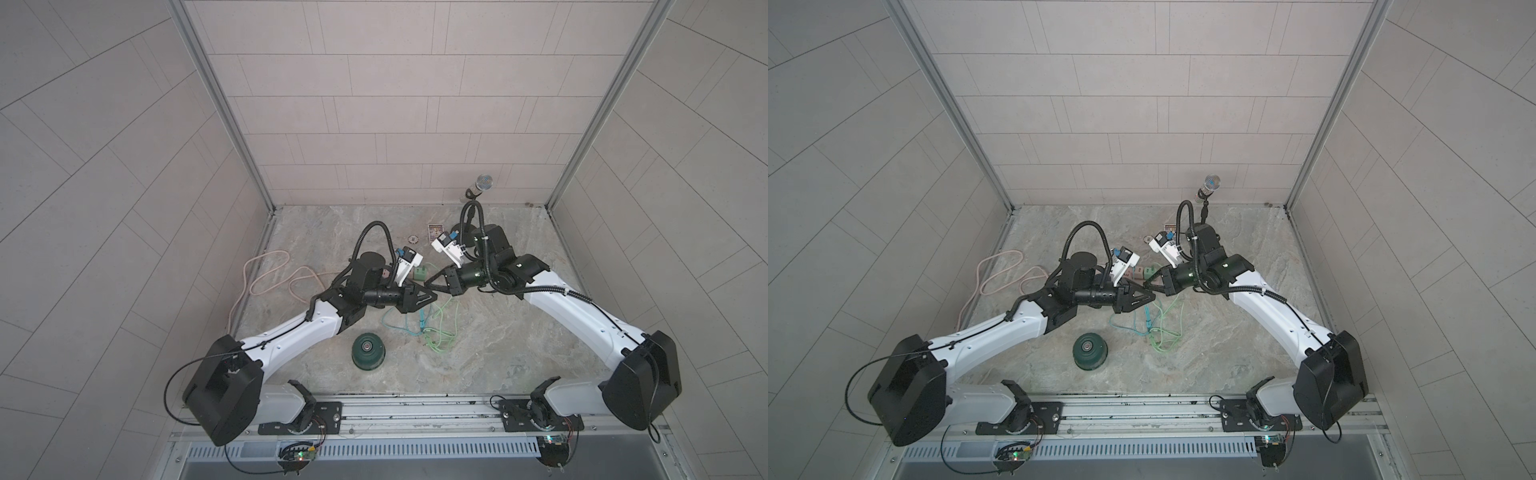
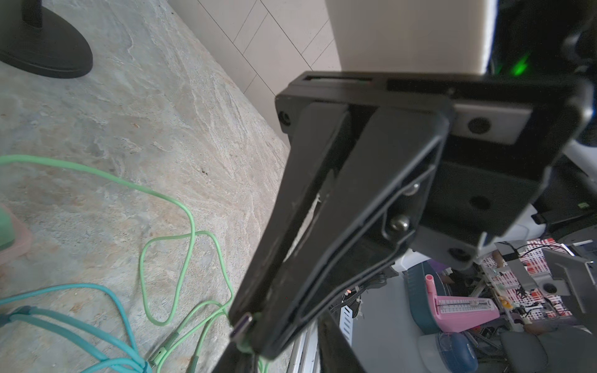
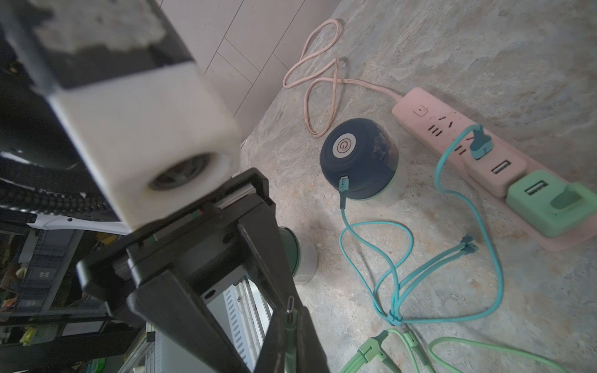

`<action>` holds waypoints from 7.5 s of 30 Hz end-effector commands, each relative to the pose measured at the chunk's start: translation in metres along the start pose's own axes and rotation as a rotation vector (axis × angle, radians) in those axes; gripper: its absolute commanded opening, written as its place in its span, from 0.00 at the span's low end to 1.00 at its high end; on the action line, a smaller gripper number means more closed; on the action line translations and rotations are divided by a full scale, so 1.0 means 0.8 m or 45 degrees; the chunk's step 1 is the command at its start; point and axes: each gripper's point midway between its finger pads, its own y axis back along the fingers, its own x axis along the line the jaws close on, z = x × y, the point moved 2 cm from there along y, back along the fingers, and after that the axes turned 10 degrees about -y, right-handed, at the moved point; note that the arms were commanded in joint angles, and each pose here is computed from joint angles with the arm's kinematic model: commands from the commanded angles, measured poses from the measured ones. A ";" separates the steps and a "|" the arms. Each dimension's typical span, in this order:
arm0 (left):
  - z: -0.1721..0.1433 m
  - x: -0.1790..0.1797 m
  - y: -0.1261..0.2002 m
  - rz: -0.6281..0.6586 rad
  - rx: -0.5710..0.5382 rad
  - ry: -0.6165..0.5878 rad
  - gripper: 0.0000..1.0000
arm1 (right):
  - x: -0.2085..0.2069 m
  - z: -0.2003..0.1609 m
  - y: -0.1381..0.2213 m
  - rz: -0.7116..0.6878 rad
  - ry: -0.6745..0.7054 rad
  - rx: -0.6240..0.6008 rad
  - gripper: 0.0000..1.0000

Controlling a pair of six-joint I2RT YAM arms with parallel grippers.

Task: Charge the cordless meat grinders
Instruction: Pick up the charging cable from the center of the board.

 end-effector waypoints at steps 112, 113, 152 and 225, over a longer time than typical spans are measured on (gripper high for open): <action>-0.017 0.016 0.065 -0.106 -0.009 0.385 0.16 | -0.007 -0.061 0.007 -0.204 0.391 0.118 0.10; -0.016 0.016 0.064 -0.112 -0.007 0.383 0.14 | -0.008 -0.061 0.007 -0.207 0.388 0.120 0.10; -0.034 0.009 0.065 -0.112 0.172 0.601 0.06 | 0.002 -0.065 -0.052 -0.435 1.170 0.135 0.26; -0.054 0.013 0.086 0.044 0.267 0.625 0.30 | 0.009 -0.088 -0.058 -0.421 0.986 0.379 0.07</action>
